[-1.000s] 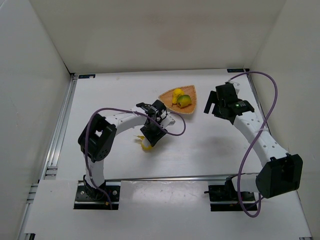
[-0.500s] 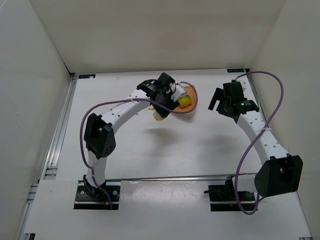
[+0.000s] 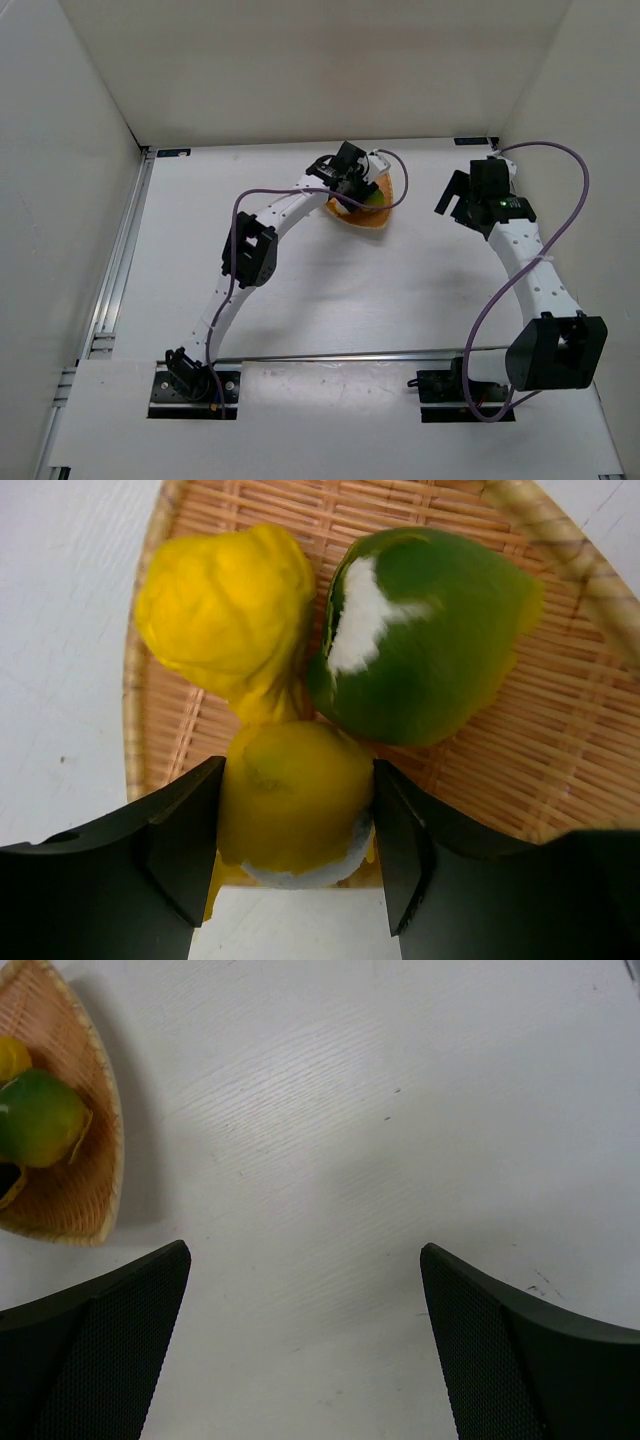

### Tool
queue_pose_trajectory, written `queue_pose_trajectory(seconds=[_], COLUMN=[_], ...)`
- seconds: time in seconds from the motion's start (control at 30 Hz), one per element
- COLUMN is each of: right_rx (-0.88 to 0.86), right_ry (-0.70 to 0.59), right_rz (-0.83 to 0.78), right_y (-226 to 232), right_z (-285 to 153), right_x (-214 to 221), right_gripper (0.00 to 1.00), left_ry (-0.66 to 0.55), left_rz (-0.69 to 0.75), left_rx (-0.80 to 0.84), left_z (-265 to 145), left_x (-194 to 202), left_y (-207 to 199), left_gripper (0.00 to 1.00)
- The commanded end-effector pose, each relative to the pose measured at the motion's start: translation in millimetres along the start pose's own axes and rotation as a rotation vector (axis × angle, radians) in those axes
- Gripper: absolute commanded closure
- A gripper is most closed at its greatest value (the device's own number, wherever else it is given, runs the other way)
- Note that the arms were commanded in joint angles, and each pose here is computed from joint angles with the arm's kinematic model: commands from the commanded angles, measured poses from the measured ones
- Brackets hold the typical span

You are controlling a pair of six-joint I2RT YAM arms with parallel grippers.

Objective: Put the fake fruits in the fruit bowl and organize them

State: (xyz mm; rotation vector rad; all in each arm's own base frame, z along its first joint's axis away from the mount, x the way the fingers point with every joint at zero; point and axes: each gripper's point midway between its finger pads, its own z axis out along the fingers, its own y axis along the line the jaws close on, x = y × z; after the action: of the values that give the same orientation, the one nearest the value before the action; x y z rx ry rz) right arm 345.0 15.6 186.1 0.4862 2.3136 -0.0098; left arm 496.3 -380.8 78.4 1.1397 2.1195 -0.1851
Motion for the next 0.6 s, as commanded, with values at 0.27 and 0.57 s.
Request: queue_pose_trajectory(seconds=[0.27, 0.57], right_rx=[-0.037, -0.115], right_ry=[-0.049, -0.042], right_rz=[-0.007, 0.004], right_y=[4.1, 8.9], right_z=[-10.8, -29.8], right_x=[-25.8, -13.0], right_gripper=[0.0, 0.0], left_ry=[-0.196, -0.282], left_rz=[0.016, 0.002], left_rx=[0.009, -0.193], left_z=[-66.5, -183.5], left_x=[-65.2, -92.8], left_y=[14.3, 46.9], left_gripper=[0.0, 0.0])
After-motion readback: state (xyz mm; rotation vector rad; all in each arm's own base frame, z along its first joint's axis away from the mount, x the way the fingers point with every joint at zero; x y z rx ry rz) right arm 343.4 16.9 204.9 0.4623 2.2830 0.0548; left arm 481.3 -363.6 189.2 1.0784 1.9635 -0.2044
